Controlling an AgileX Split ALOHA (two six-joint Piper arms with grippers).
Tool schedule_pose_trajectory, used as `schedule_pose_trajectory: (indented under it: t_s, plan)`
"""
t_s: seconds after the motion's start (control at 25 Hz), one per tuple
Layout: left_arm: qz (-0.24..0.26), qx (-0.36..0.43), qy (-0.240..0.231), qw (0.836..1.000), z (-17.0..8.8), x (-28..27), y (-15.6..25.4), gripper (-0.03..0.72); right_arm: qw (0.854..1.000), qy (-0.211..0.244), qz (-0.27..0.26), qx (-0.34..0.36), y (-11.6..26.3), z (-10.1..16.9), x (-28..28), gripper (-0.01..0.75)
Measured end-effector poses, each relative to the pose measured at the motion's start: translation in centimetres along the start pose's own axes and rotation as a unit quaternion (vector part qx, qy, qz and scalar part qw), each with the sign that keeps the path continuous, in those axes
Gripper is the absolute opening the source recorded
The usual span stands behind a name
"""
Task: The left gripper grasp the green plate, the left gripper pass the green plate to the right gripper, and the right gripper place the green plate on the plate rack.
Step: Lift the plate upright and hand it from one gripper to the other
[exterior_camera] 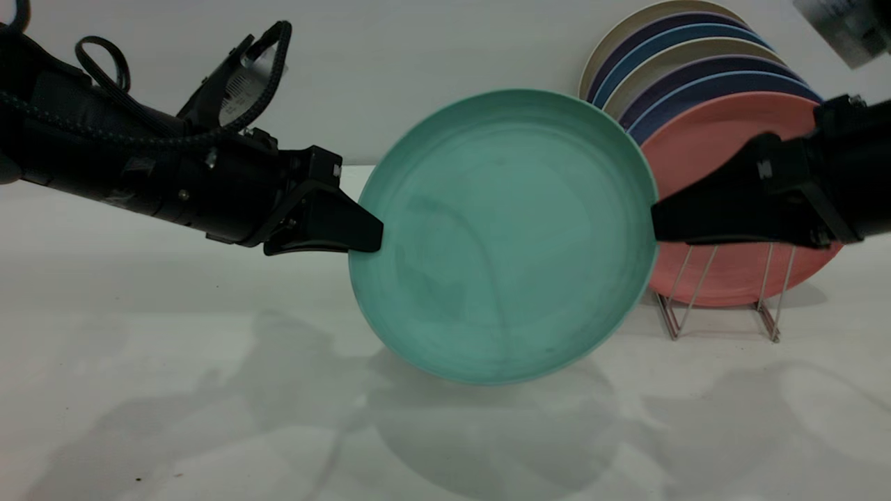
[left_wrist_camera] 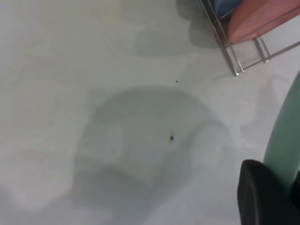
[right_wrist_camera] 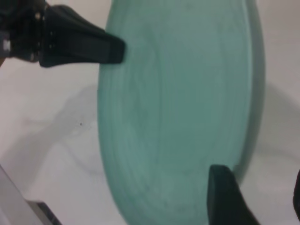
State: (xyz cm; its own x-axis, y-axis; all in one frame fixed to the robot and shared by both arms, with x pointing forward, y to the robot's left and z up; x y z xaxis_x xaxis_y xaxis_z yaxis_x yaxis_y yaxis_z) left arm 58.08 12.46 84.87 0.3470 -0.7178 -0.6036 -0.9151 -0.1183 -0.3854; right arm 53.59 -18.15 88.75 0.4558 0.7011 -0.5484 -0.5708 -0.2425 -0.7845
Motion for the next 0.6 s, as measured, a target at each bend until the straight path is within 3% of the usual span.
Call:
schedule_pose_trajectory:
  t_s: [0.36, 0.6]
  plan:
    - [0.027, 0.016, 0.024, 0.999, -2.3, 1.2, 1.6, 0.014, 1.0, -0.007, -0.017, 0.011, -1.3, -0.1, 0.1, 0.371]
    - [0.03, 0.029, 0.036, 0.998, -3.4, 1.7, 1.5, 0.014, 0.999, -0.007, -0.017, 0.034, -1.3, -0.1, 0.1, 0.31]
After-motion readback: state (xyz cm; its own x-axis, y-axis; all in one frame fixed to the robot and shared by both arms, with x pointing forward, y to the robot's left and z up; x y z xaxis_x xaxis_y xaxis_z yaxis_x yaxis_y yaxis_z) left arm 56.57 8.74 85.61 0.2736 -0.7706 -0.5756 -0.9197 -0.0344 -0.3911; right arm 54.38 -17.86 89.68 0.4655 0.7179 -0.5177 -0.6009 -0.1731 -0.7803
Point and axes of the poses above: a point on each arm's last joint axis where the gripper is mounted, x pointing out along that axis toward the gripper, z along the wrist's bending axis when the last joint is at zero, y = z × x, the point moved 6 cm from there along x, pointing out along that axis toward the gripper, and after that the axes turned 14 degrees about -x, right-handed, at the moved point
